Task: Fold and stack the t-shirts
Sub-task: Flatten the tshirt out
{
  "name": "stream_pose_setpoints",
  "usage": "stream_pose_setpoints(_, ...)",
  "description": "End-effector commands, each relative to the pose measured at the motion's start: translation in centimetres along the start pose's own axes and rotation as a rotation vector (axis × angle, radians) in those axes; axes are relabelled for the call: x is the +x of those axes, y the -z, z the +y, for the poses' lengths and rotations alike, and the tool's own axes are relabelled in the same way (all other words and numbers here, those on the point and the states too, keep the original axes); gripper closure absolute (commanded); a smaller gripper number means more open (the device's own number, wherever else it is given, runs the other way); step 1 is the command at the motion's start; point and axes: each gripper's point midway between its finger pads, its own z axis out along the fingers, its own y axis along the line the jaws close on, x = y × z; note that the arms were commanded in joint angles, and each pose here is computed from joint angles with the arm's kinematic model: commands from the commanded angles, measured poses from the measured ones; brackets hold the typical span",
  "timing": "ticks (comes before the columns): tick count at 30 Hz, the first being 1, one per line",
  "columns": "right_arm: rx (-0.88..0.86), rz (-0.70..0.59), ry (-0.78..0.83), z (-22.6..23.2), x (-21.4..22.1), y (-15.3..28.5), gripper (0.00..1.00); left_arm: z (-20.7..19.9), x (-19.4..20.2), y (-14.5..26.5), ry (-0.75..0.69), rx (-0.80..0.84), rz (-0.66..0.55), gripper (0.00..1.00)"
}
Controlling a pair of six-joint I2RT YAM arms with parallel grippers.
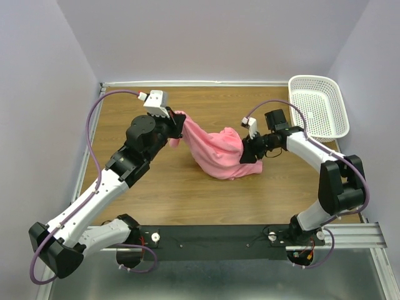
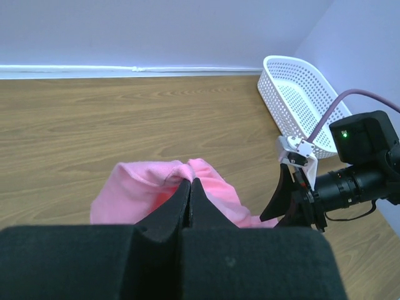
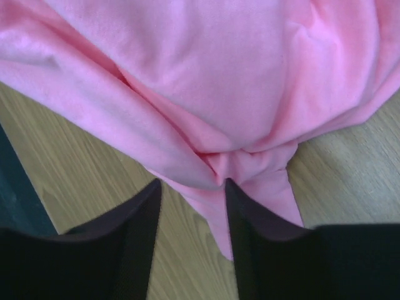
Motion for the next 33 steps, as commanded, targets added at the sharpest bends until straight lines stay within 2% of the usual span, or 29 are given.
stream_pose_setpoints(1,-0.013,0.05,0.019,0.4,0.1,-1.1,0.53,0.2,-1.3,0.6,-0.013,-0.02,-0.027,1.0)
stream_pose_setpoints(5,-0.048,0.084,0.025,1.0,0.5,-2.3,0.66,0.2,-1.5,0.7,-0.013,-0.021,-0.033,1.0)
stream_pose_setpoints(7,-0.059,0.103,0.026,1.2,0.7,-2.9,0.76,0.2,-1.5,0.9,-0.015,-0.019,-0.034,1.0)
stream_pose_setpoints(10,-0.055,0.106,0.034,1.3,0.3,-2.8,1.0,0.3,-1.6,1.1,-0.011,-0.024,-0.038,1.0)
stream_pose_setpoints(16,0.094,-0.034,0.172,1.3,-5.7,1.8,1.0,1.5,-3.8,2.3,-0.036,-0.091,-0.087,1.0)
stream_pose_setpoints(17,0.148,-0.11,0.234,1.8,-9.1,4.3,0.99,1.5,-5.8,2.8,-0.047,-0.112,-0.126,1.0)
stream_pose_setpoints(21,0.316,-0.244,0.347,2.5,-16.0,10.7,0.99,0.2,-12.7,4.9,-0.05,-0.107,-0.279,1.0)
stream_pose_setpoints(22,0.377,-0.34,0.397,3.5,-20.0,14.2,0.99,-0.4,-14.7,5.6,-0.058,-0.087,-0.332,1.0)
stream_pose_setpoints(23,0.398,-0.384,0.419,4.2,-21.6,15.9,0.99,-1.3,-17.1,6.7,-0.052,-0.057,-0.392,1.0)
stream_pose_setpoints(24,0.437,-0.489,0.46,6.1,-24.9,19.6,1.0,-2.2,-19.3,7.8,-0.042,-0.024,-0.459,1.0)
stream_pose_setpoints(27,0.486,-0.668,0.508,10.0,-29.1,26.1,0.99,-4.9,-25.2,12.0,-0.047,0.095,-0.637,1.0)
stream_pose_setpoints(33,0.48,-0.827,0.572,15.2,-30.8,32.0,1.0,-7.8,-30.2,17.6,-0.048,0.247,-0.805,1.0)
